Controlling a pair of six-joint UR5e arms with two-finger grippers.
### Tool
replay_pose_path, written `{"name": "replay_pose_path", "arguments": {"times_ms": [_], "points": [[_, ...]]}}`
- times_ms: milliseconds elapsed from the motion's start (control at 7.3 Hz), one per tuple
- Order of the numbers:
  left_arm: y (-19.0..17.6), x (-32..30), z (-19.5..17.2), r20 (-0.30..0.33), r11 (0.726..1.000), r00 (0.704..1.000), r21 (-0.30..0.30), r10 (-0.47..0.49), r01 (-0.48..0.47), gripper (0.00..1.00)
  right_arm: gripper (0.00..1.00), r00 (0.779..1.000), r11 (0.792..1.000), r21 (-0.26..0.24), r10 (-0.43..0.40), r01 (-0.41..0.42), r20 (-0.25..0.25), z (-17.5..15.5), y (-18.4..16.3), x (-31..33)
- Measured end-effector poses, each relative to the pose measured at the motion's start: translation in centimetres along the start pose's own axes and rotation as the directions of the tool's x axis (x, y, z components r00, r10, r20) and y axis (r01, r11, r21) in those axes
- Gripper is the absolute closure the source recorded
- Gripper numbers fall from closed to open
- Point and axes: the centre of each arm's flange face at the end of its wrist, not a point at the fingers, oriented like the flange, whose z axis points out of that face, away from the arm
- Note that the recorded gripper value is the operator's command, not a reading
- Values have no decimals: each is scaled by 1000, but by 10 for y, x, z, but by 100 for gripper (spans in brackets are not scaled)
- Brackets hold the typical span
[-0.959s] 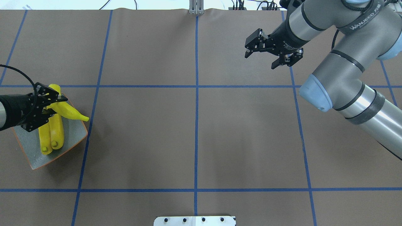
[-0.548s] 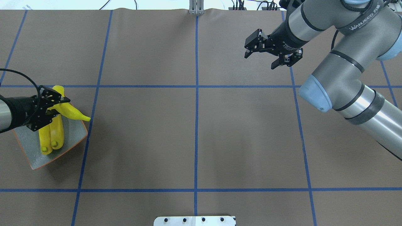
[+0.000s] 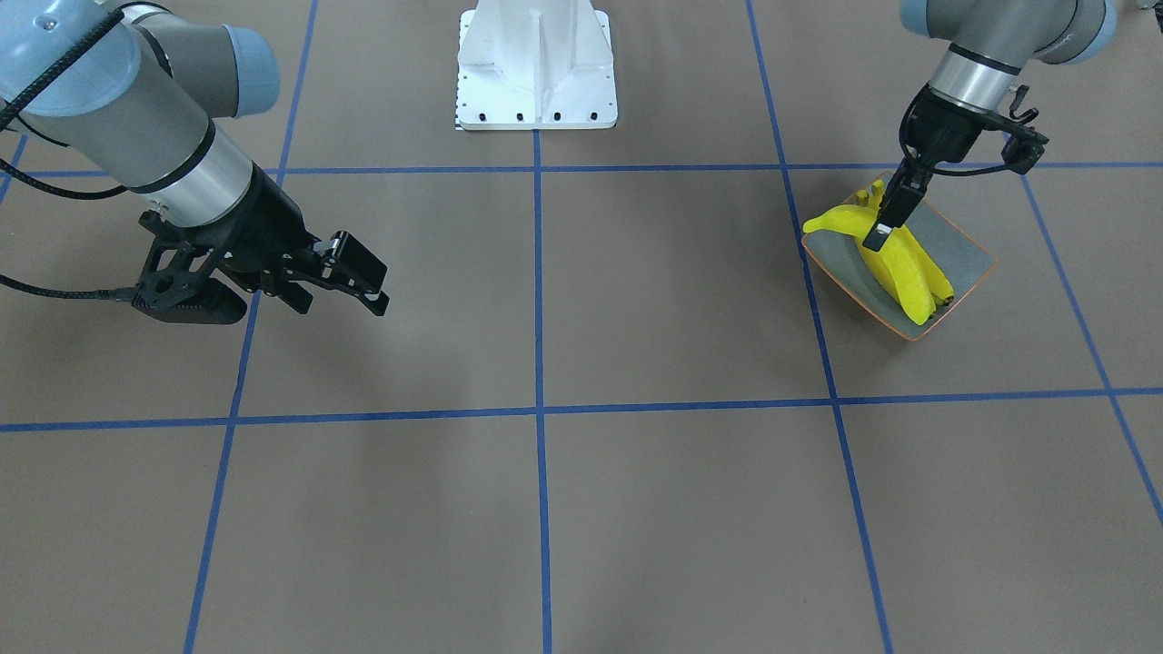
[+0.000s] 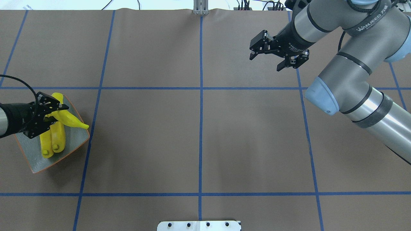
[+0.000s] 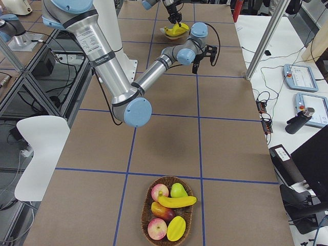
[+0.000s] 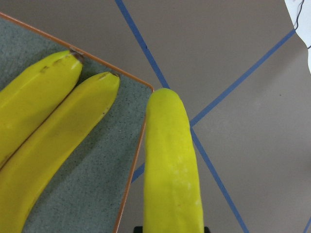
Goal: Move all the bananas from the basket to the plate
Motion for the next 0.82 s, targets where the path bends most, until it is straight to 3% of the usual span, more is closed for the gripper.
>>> {"name": "replay_pose_path", "arguments": {"times_ms": [822], "points": [[-33, -28, -15, 49, 997, 997, 61, -53, 50, 100, 0, 1000, 1000, 2, -1, 1, -4, 4, 4, -2]]}}
